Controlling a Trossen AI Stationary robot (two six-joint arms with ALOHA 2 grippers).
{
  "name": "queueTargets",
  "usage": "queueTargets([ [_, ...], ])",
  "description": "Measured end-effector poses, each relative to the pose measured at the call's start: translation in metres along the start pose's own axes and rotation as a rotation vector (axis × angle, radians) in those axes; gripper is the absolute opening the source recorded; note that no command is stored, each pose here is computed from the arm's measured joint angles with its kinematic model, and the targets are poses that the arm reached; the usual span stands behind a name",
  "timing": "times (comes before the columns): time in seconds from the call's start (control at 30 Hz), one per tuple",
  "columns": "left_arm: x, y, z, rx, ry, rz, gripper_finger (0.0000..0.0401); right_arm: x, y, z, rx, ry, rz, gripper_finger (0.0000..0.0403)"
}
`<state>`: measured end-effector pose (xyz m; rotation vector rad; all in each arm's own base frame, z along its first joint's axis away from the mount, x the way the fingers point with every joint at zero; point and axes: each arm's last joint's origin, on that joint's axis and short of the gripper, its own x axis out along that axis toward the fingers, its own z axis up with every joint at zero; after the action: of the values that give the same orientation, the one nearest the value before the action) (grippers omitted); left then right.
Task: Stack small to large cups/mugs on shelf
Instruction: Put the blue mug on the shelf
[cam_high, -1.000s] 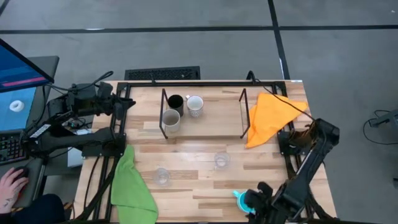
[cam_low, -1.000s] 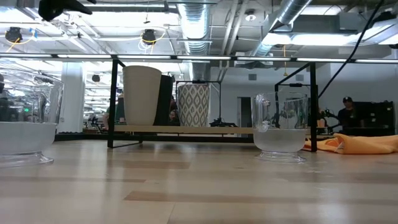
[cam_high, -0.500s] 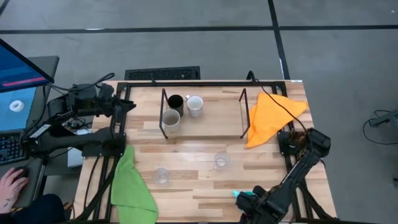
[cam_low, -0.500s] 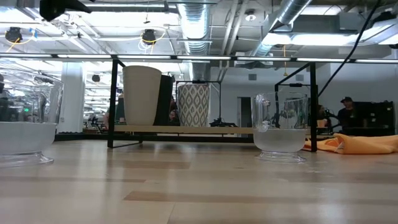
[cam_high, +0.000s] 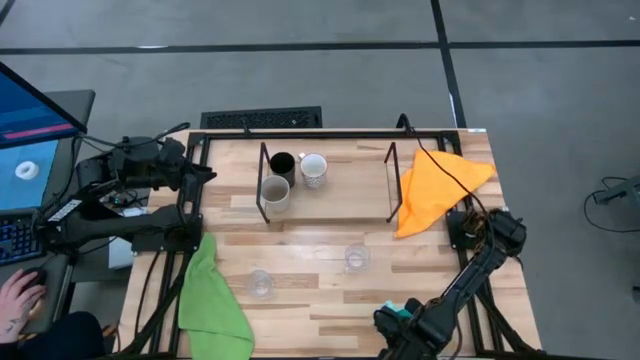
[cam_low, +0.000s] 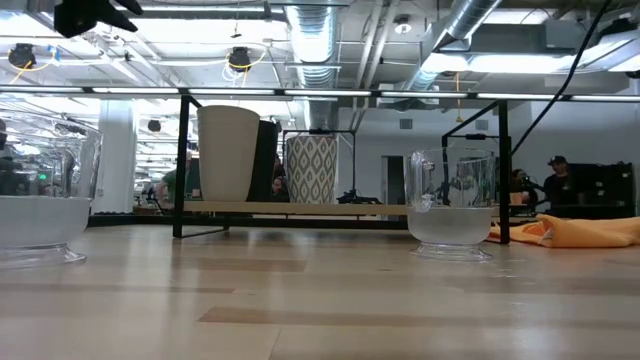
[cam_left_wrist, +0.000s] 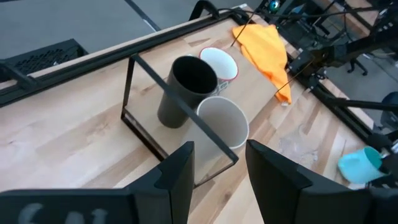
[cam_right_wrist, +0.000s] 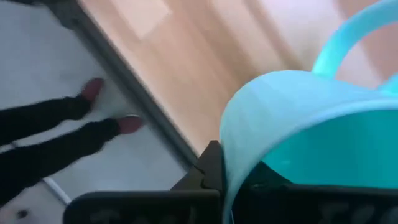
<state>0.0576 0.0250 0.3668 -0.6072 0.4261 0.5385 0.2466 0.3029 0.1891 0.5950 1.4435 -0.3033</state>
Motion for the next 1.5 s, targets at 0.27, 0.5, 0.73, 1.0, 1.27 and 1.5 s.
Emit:
queueTargets([
  [0.27, 0.000, 0.002, -0.003, -0.023, 0.027, 0.018, 0.0135, -0.015, 0.007, 0.009, 0.026, -0.025, 0.086, 0.0013],
  [0.5, 0.000, 0.003, -0.005, -0.047, 0.050, 0.026, 0.0135, -0.055, 0.022, 0.006, 0.002, -0.125, 0.201, 0.0012],
  [0.73, 0.000, 0.003, -0.005, -0.050, 0.049, 0.025, 0.0135, -0.127, 0.023, -0.010, -0.037, -0.430, 0.375, 0.0012],
  [1.0, 0.000, 0.003, -0.005, -0.057, 0.049, 0.025, 0.0135, -0.201, 0.016, -0.015, -0.209, -0.902, 0.523, 0.0012],
  [1.27, 0.000, 0.002, -0.005, -0.065, 0.048, 0.025, 0.0135, -0.262, 0.027, -0.018, -0.555, -1.227, 0.761, 0.0012],
  [1.5, 0.000, 0.002, -0.005, -0.065, 0.048, 0.025, 0.0135, -0.306, 0.021, -0.035, -0.841, -1.471, 1.037, 0.0014],
])
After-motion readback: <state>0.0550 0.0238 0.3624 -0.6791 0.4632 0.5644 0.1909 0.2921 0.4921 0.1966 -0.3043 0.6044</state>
